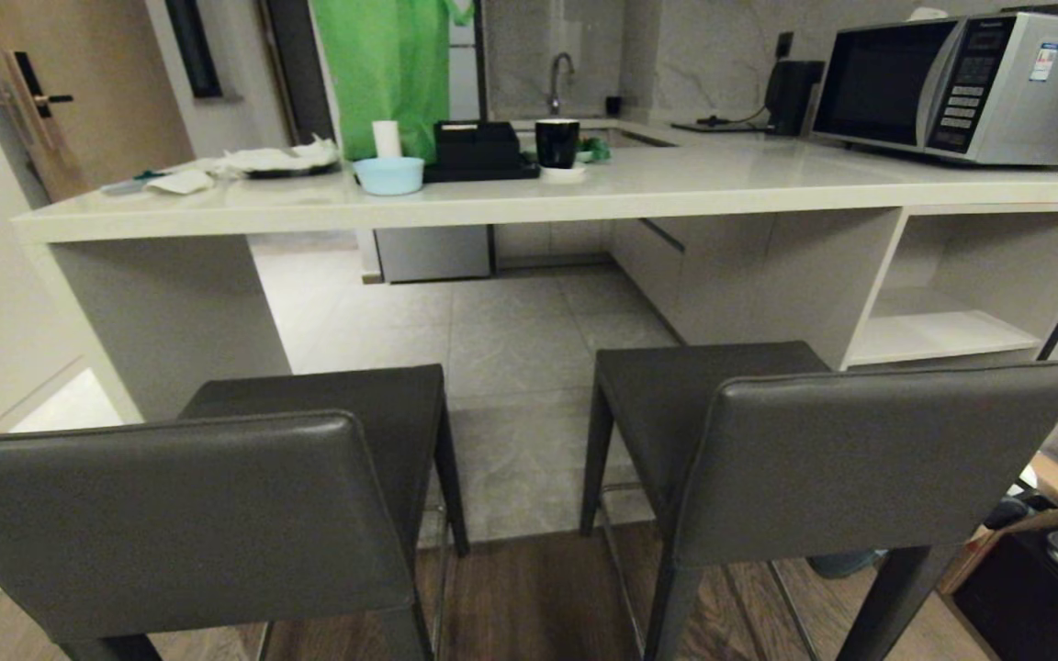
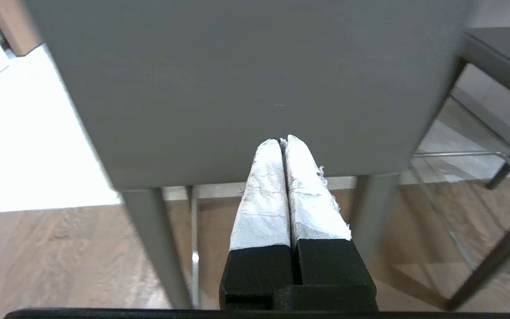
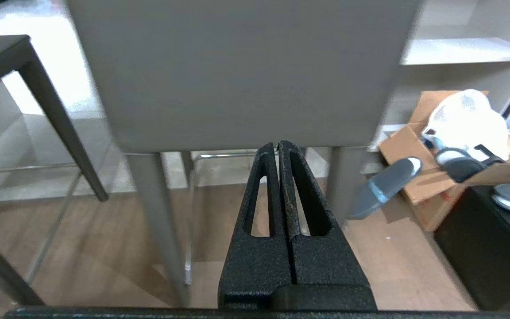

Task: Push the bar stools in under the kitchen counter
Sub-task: Push the gray chair back under the dining table

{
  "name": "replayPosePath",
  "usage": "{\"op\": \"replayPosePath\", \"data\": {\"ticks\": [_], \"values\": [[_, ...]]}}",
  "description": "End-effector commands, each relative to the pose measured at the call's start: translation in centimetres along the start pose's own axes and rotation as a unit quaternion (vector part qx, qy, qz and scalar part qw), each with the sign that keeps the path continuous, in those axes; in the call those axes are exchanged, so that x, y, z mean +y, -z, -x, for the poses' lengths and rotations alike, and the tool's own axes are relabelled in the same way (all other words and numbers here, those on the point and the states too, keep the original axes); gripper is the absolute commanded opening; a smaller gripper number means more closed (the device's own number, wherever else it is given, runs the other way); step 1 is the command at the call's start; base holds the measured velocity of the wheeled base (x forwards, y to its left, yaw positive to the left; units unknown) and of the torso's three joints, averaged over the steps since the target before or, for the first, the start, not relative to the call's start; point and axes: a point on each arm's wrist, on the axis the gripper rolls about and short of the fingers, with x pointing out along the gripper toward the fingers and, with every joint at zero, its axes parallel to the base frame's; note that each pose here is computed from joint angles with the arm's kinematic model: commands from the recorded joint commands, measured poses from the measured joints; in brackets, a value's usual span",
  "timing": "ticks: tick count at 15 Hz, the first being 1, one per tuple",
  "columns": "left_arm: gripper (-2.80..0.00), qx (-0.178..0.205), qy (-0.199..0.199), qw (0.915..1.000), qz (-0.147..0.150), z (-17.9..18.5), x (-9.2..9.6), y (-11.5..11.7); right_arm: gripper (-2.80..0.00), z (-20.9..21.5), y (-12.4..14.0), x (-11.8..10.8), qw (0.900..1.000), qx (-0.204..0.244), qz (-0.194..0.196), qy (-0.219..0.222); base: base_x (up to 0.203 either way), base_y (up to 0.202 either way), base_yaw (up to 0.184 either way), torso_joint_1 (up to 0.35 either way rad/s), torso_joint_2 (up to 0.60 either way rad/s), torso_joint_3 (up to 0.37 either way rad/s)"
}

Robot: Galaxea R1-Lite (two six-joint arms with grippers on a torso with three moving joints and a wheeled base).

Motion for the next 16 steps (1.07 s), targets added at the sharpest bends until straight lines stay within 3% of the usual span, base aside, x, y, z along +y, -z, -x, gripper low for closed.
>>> {"op": "replayPosePath", "data": {"ticks": [1,16], "values": [[-2.8,0.001,0.0,1.0,0.0,-0.01,0.0,0.0,-2.8,-0.01,-0.01,0.0,1.0,0.0,0.0,-0.001,0.0,0.2,-0.001,0.001,0.0,0.01],[-2.8,0.0,0.001,1.0,0.001,0.0,0.0,-0.04,-2.8,-0.01,-0.01,0.0,1.0,0.0,0.0,-0.001,0.0,0.195,-0.001,0.003,0.0,0.003]]}}
